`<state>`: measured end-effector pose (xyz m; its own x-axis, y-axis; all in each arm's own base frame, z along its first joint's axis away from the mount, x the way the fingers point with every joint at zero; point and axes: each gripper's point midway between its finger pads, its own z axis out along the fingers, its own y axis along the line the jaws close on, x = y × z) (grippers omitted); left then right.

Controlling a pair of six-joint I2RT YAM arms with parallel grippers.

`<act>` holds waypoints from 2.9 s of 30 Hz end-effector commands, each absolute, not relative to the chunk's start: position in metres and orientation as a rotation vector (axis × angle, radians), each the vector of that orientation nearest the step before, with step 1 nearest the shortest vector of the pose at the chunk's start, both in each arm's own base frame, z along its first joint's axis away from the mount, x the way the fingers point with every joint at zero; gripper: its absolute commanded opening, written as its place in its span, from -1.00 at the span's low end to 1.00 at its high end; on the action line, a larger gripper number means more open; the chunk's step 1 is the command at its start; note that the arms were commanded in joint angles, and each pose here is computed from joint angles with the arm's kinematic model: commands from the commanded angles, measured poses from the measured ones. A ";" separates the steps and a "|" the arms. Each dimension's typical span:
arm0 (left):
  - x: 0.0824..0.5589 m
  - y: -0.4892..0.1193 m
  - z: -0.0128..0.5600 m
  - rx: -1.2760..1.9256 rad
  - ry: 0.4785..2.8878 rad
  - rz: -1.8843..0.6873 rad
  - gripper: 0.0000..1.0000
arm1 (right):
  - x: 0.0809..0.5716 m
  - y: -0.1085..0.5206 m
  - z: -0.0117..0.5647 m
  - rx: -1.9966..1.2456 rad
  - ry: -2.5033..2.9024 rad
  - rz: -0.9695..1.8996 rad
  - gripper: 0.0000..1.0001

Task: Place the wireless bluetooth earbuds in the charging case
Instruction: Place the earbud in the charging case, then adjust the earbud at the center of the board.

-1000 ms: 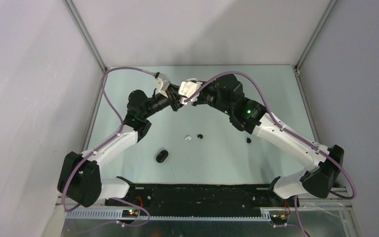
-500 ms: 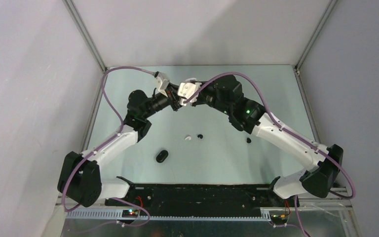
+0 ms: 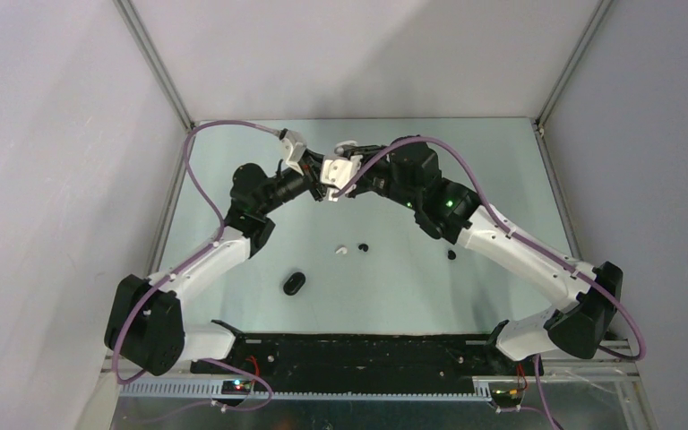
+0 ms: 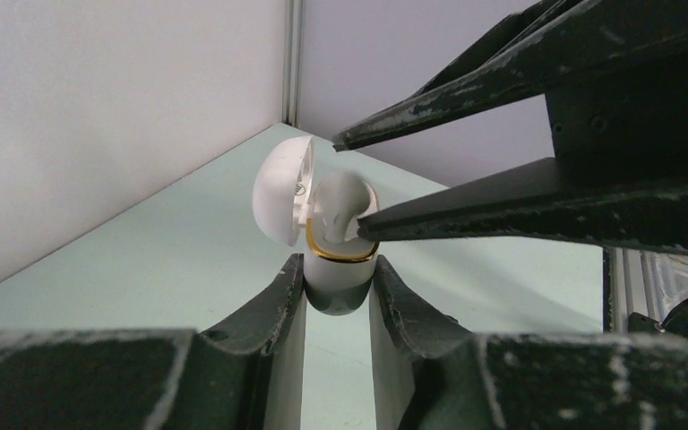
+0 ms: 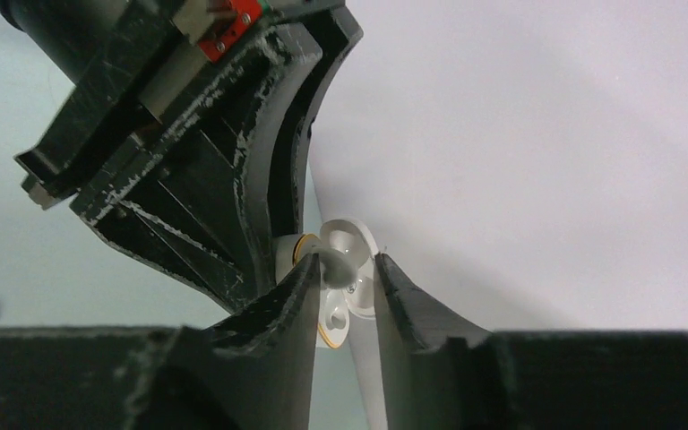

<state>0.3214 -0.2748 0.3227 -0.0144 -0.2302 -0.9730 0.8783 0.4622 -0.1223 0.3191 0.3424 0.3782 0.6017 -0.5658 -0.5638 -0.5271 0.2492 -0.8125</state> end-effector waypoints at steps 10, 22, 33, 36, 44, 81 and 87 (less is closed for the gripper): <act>0.319 -0.273 0.344 0.670 1.198 -0.951 -1.00 | 0.294 0.331 0.393 -1.481 1.030 0.115 0.00; 0.333 -0.247 0.334 0.615 1.279 -0.902 -1.00 | 0.268 0.289 0.416 -1.306 1.195 0.373 0.15; 0.323 -0.192 0.321 0.554 1.411 -0.818 -1.00 | 0.288 0.288 0.292 -1.344 1.545 0.652 -0.16; 0.320 -0.172 0.325 0.505 1.419 -0.717 -1.00 | 0.297 0.300 0.242 -1.364 1.701 0.720 -0.25; 0.319 -0.125 0.309 0.312 1.514 -0.518 -1.00 | 0.296 0.336 0.172 -1.090 2.104 0.814 -0.27; 0.297 -0.097 0.310 0.288 1.536 -0.456 -1.00 | 0.294 0.372 0.048 -2.278 0.952 0.509 -0.10; 0.298 -0.096 0.309 0.283 1.542 -0.458 -1.00 | 0.294 0.365 0.041 -2.341 0.949 0.531 -0.24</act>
<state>0.2992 -0.0987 0.2984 -0.0708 -0.1214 -0.9901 0.4467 0.8836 -0.1403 0.2888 0.3656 0.0406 0.6514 -0.5200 -0.5525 -0.7479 -0.5627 -0.3521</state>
